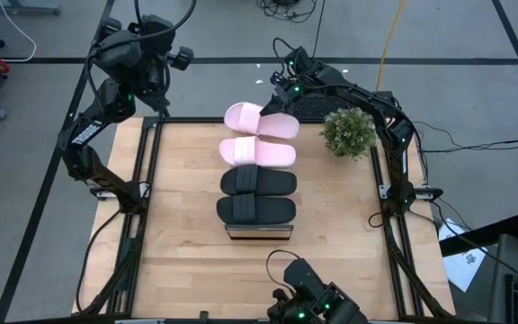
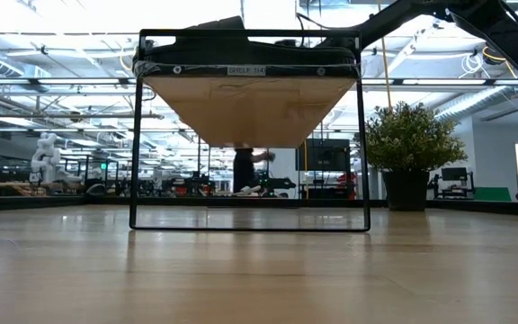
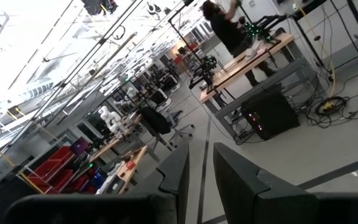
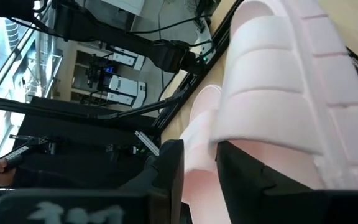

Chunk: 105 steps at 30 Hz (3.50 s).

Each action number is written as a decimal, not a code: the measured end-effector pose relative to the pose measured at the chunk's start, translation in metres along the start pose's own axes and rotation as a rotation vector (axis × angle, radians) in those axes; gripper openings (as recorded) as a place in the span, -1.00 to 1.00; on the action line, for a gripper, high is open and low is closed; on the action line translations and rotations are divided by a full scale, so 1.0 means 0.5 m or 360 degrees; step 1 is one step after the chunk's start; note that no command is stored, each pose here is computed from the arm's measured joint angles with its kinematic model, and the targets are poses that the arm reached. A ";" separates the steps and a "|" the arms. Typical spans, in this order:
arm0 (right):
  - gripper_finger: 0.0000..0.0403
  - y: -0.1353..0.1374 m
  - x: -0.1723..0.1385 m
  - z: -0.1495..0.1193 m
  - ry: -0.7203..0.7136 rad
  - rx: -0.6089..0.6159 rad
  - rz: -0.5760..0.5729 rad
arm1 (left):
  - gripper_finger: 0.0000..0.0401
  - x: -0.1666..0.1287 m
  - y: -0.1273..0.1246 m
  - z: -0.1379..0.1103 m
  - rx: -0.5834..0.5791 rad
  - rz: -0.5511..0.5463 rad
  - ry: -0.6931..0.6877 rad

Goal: Pick and place slides into the shelf
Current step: Put the pink slide on the shelf

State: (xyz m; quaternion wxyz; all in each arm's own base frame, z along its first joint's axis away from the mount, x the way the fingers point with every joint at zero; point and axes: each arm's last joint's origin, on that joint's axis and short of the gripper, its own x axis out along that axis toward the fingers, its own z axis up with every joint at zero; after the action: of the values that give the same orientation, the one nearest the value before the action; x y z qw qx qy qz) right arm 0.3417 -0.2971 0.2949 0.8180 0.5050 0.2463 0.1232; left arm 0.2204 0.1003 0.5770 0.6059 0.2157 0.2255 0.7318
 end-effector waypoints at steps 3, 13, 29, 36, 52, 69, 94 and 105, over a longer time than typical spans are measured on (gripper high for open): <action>-0.57 0.001 0.002 -0.001 0.0008 0.0000 0.0010 | -0.60 0.003 0.000 0.000 0.0001 0.0003 -0.0001; -0.57 -0.004 0.004 -0.006 0.0041 0.0044 0.0020 | -0.60 0.003 -0.001 0.000 0.0013 -0.0007 -0.0016; -0.53 -0.009 0.006 -0.015 0.0060 0.0045 -0.0036 | -0.60 0.003 -0.001 0.001 0.0016 -0.0019 -0.0032; -0.41 -0.028 0.011 -0.028 0.0078 0.0099 -0.0049 | -0.60 0.003 -0.001 0.001 0.0008 -0.0030 -0.0047; -0.42 -0.024 0.012 -0.019 0.0074 0.0130 0.0060 | -0.60 0.003 -0.001 0.001 0.0004 -0.0030 -0.0047; -0.42 0.017 -0.064 0.006 -0.0045 0.0086 0.0177 | -0.60 0.003 -0.002 0.002 0.0030 -0.0037 -0.0057; -0.42 0.012 -0.148 -0.026 -0.0212 -0.0353 0.0008 | -0.60 0.227 -0.243 -0.138 -0.0242 -0.1691 0.0386; -0.42 0.013 -0.151 -0.043 -0.0225 -0.0668 -0.0157 | -0.60 0.273 -0.323 -0.181 0.0060 -0.2101 0.0410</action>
State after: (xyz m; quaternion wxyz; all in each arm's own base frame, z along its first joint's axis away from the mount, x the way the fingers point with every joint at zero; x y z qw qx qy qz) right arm 0.2666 -0.3119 0.3136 0.9254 0.3185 0.1816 0.0959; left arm 0.2708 0.2550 0.4145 0.8906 -0.0458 0.3933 0.2239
